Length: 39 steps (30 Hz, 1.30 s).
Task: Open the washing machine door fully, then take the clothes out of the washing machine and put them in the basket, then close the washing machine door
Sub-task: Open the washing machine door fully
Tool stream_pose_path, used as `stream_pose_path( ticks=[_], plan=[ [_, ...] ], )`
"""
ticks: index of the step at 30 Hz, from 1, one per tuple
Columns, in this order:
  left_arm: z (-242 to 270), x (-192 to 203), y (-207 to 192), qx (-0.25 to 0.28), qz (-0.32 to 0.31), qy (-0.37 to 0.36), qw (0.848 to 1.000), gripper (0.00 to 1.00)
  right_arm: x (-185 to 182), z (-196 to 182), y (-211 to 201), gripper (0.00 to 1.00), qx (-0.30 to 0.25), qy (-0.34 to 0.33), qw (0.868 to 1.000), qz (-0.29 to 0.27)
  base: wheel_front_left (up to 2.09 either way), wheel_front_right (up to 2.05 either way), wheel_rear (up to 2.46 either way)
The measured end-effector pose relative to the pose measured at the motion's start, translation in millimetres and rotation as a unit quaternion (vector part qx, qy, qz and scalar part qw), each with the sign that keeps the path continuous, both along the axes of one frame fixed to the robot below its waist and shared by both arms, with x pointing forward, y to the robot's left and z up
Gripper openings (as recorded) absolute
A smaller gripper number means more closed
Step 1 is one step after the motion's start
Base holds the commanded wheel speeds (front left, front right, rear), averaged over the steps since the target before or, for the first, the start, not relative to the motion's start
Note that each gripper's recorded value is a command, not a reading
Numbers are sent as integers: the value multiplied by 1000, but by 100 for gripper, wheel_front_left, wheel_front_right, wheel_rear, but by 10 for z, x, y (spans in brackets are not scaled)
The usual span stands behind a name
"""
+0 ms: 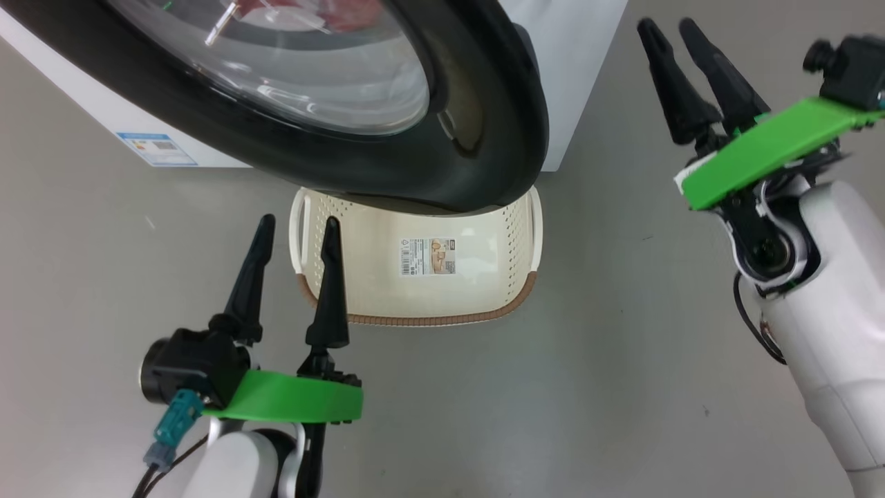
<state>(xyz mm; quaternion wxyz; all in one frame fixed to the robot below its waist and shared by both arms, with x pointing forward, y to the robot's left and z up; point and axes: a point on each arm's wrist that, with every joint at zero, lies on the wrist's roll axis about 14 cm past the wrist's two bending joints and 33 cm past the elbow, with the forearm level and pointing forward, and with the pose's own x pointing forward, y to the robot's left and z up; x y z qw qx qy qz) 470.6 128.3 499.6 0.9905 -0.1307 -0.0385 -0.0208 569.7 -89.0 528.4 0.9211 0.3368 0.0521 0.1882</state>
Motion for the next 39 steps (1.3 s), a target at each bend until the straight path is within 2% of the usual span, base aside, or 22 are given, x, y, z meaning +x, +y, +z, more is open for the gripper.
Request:
stream_pose_path(
  ticks=[4, 9, 21, 32, 39],
  plan=[
    [14, 2, -9, 1, 0, -2, 1000, 100, -42, -111, -191, 100, -64, -35, 997, -39, 0, 0, 0],
    [38, 3, -47, 6, -7, -8, 1000, 100, -101, -176, -318, 100, -138, -75, 986, -63, 0, 0, 0],
    [59, 45, -11, 24, 0, -16, 1000, 100, -409, -138, -441, 100, -236, -137, 955, -117, 0, 0, 0],
    [58, 52, 0, 29, 3, -18, 999, 100, -709, -187, -551, 100, -251, -134, 948, -141, 0, 0, 0],
    [52, 46, -14, 28, 1, -18, 999, 100, -858, -242, -579, 100, -247, -124, 950, -143, 0, 0, 0]
  ],
)
